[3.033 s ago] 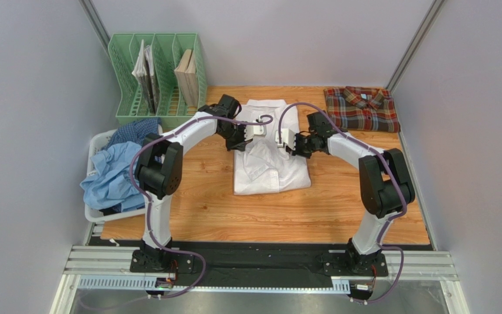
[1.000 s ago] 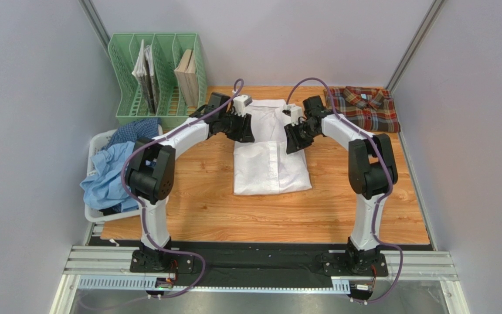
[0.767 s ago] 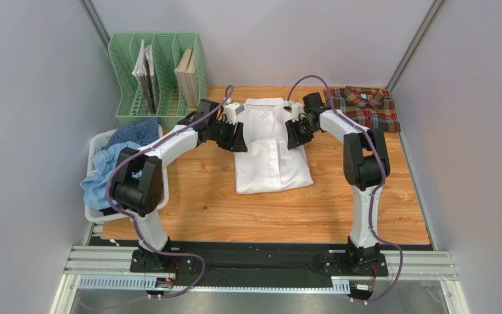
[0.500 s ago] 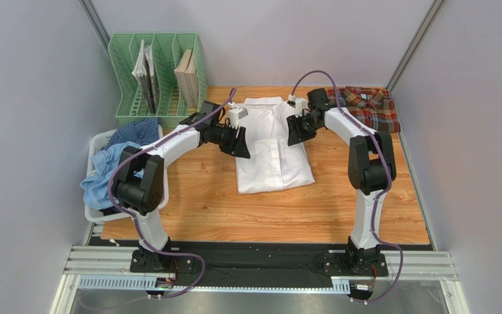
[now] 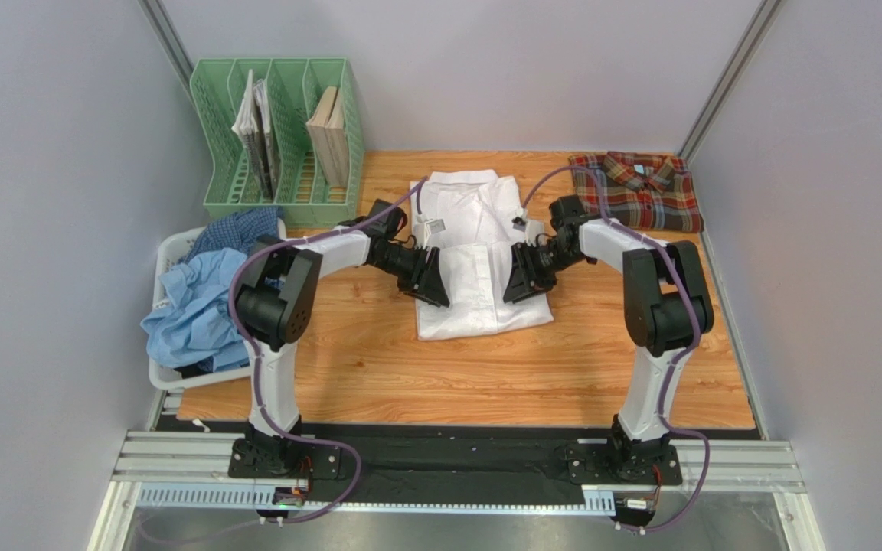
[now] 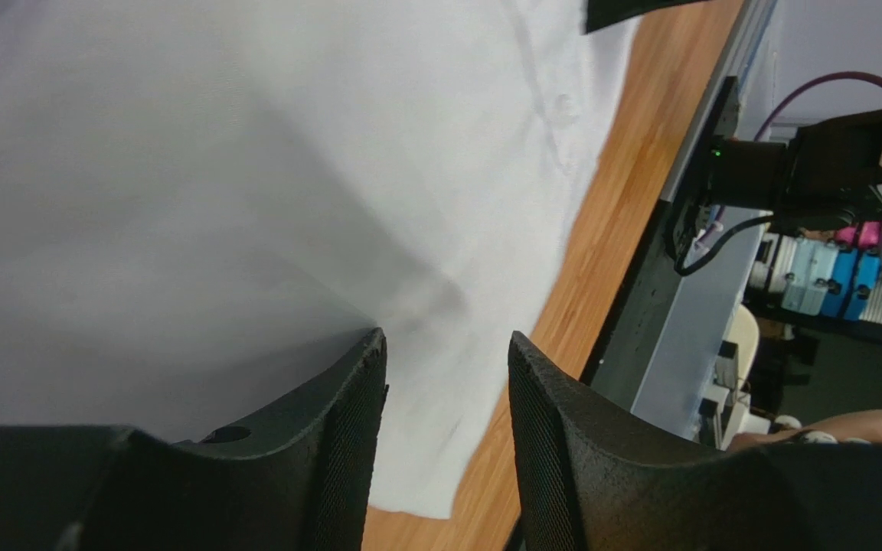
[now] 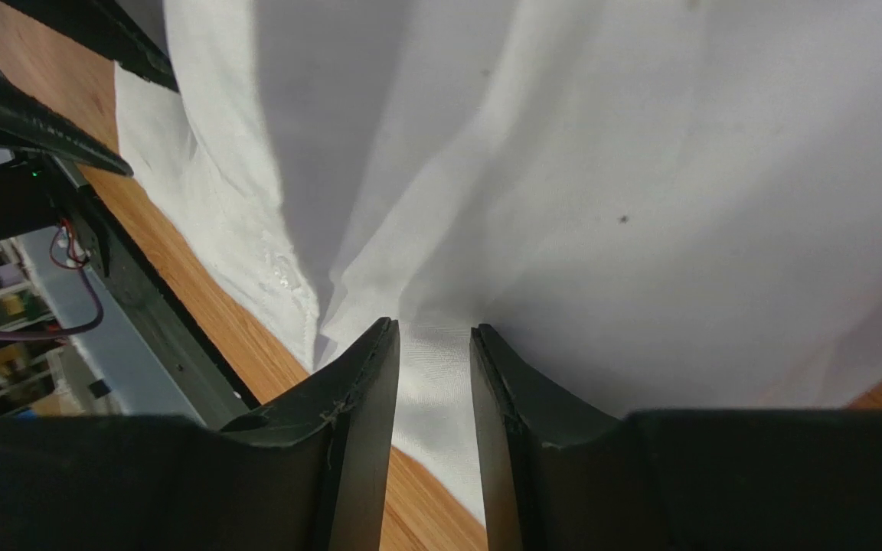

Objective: Fold and stack the long sleeve shirts
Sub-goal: Fold the shirt

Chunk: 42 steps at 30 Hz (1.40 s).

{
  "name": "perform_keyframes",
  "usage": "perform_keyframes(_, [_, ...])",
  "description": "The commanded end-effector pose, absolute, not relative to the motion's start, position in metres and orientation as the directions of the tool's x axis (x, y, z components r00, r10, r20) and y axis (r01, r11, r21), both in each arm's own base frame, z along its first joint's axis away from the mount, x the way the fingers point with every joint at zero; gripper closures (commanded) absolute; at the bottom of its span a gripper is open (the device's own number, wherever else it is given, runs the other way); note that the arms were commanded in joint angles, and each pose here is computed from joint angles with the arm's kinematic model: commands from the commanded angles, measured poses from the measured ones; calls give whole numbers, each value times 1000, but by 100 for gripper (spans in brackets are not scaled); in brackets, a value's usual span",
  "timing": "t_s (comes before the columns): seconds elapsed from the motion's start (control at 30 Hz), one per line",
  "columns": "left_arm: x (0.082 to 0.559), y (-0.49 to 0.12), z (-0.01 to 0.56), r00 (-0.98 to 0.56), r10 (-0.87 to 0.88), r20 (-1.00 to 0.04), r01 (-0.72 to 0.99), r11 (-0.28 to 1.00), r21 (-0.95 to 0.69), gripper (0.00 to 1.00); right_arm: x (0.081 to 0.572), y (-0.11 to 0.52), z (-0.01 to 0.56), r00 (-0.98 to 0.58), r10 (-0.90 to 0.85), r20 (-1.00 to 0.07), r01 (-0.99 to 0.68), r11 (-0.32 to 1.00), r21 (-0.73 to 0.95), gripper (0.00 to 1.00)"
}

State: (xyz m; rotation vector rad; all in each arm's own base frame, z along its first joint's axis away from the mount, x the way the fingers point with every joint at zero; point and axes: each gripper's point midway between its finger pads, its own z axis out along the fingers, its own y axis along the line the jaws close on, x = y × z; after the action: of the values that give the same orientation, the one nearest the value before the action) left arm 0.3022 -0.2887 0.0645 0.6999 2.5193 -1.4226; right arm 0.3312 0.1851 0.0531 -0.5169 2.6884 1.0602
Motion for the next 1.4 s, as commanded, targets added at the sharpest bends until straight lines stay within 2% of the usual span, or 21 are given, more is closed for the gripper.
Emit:
perform_keyframes(0.0, [325, -270, 43, -915, 284, -285, 396, 501, -770, 50, 330, 185, 25, -968, -150, -201, -250, 656, 712, 66])
perform_keyframes(0.17, [308, -256, 37, -907, 345, -243, 400, 520, -755, 50, 305, 188, 21, -990, -92, -107, -141, 629, 764, 65])
perform_keyframes(0.27, [300, -255, 61, -879, 347, -327, 464, 470, -751, 49, 302, 187, 46, -982, -91, -164, -185, 613, 768, 62])
perform_keyframes(0.3, [304, -259, 92, -841, 321, -436, 538, 412, -735, 48, 302, 185, 54, -977, -91, -190, -205, 617, 760, 61])
perform_keyframes(0.33, [298, -260, 104, -834, 305, -460, 550, 388, -740, 46, 303, 185, 76, -963, -92, -253, -255, 606, 754, 59])
perform_keyframes(0.37, [283, -260, 109, -844, 296, -447, 532, 366, -763, 44, 296, 185, 84, -962, -84, -259, -257, 595, 761, 57])
perform_keyframes(0.43, [271, -267, 143, -804, 260, -535, 593, 288, -752, 40, 287, 193, 118, -944, -56, -326, -305, 533, 790, 51])
perform_keyframes(0.5, [245, -278, 152, -811, 249, -530, 581, 230, -781, 21, 271, 204, 124, -953, -19, -301, -273, 476, 836, 45])
perform_keyframes(0.53, [237, -283, 151, -815, 250, -523, 574, 215, -790, 14, 261, 212, 125, -955, -31, -296, -277, 452, 848, 39])
perform_keyframes(0.57, [218, -290, 142, -865, 258, -430, 486, 223, -845, 4, 255, 217, 122, -951, -36, -306, -292, 428, 856, 36])
perform_keyframes(0.6, [222, -299, 144, -848, 237, -474, 518, 187, -834, 1, 251, 222, 120, -963, -24, -269, -255, 415, 873, 33])
perform_keyframes(0.67, [209, -313, 123, -883, 251, -397, 444, 168, -880, 1, 250, 232, 112, -962, -40, -269, -262, 398, 879, 24])
perform_keyframes(0.77, [229, -329, 105, -914, 220, -341, 381, 176, -908, 1, 254, 240, 100, -975, -71, -210, -221, 373, 901, 17])
perform_keyframes(0.83, [242, -333, 89, -932, 198, -304, 344, 217, -914, 1, 261, 239, 75, -985, -80, -153, -172, 389, 905, 16])
perform_keyframes(0.9, [251, -325, 58, -962, 186, -198, 245, 282, -928, 1, 255, 232, 51, -996, -83, -38, -68, 402, 913, 16])
perform_keyframes(1.03, [252, -287, 20, -990, 109, -85, 123, 411, -903, 1, 248, 198, 24, -998, -37, 59, 36, 439, 898, 15])
perform_keyframes(1.13, [254, -271, 26, -992, 78, -97, 121, 411, -903, 1, 244, 189, 26, -994, -24, 110, 90, 416, 905, 15])
perform_keyframes(1.2, [248, -271, 50, -981, 119, -153, 186, 353, -917, 1, 241, 189, 47, -995, -58, 86, 57, 385, 921, 15])
perform_keyframes(1.23, [246, -271, 62, -975, 132, -179, 214, 329, -920, 1, 244, 191, 68, -997, -69, 18, -9, 370, 929, 15])
perform_keyframes(1.27, [247, -271, 87, -946, 149, -289, 321, 285, -903, 1, 249, 191, 86, -997, -78, -10, -37, 361, 932, 15])
perform_keyframes(1.37, [256, -273, 139, -864, 153, -479, 503, 248, -828, 4, 270, 190, 122, -984, -78, -162, -179, 357, 917, 16])
